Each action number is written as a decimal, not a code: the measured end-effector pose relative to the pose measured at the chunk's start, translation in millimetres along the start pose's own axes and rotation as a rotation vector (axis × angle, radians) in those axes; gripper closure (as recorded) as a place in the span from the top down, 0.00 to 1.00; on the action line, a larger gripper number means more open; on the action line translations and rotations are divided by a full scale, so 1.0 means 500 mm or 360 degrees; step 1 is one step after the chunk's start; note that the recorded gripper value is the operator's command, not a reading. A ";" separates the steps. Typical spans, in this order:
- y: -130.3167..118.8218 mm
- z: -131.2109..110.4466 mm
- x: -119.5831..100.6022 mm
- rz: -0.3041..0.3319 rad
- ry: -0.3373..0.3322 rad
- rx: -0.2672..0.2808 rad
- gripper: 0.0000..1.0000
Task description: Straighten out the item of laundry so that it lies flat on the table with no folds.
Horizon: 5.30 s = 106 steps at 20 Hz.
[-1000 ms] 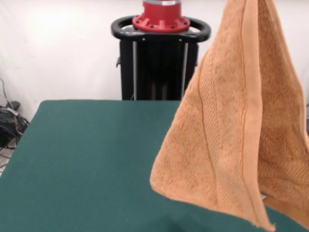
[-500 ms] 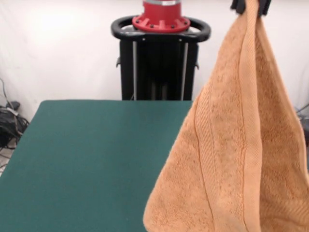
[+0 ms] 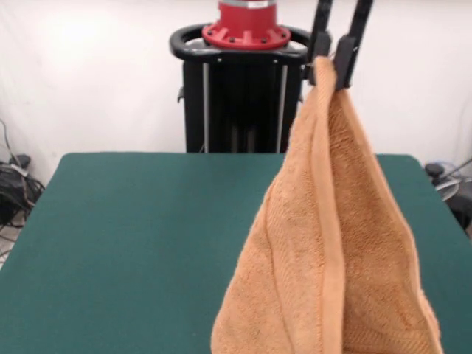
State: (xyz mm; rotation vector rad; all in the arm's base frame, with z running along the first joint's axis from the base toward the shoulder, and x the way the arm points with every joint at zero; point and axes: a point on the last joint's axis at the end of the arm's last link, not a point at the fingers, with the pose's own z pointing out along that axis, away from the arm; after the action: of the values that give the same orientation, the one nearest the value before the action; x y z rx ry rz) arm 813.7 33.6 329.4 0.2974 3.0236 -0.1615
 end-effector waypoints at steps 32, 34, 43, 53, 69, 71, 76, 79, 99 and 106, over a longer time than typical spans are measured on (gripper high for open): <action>-0.126 -0.012 0.254 0.0143 0.0154 0.0002 0.00; -0.129 -0.008 0.279 0.0142 0.0181 0.0008 0.00; -0.125 0.037 0.333 0.0140 0.0188 -0.0010 0.00; -0.068 0.001 0.214 -0.0010 0.0402 -0.0009 0.00; 0.059 -0.127 0.028 -0.0195 0.0584 -0.0031 0.00; 0.078 -0.136 0.004 -0.0213 0.0514 -0.0040 0.00; 0.118 -0.137 -0.021 -0.0245 0.0413 -0.0063 0.00; 0.140 -0.133 -0.031 -0.0262 0.0372 -0.0078 0.00; 0.175 -0.039 -0.064 -0.0287 0.0301 -0.0127 0.00; 0.159 0.034 -0.099 -0.0307 0.0123 -0.0209 0.00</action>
State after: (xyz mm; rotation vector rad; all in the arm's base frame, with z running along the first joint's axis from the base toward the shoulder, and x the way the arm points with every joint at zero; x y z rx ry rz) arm 879.1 100.0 310.1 0.0005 3.1168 0.0353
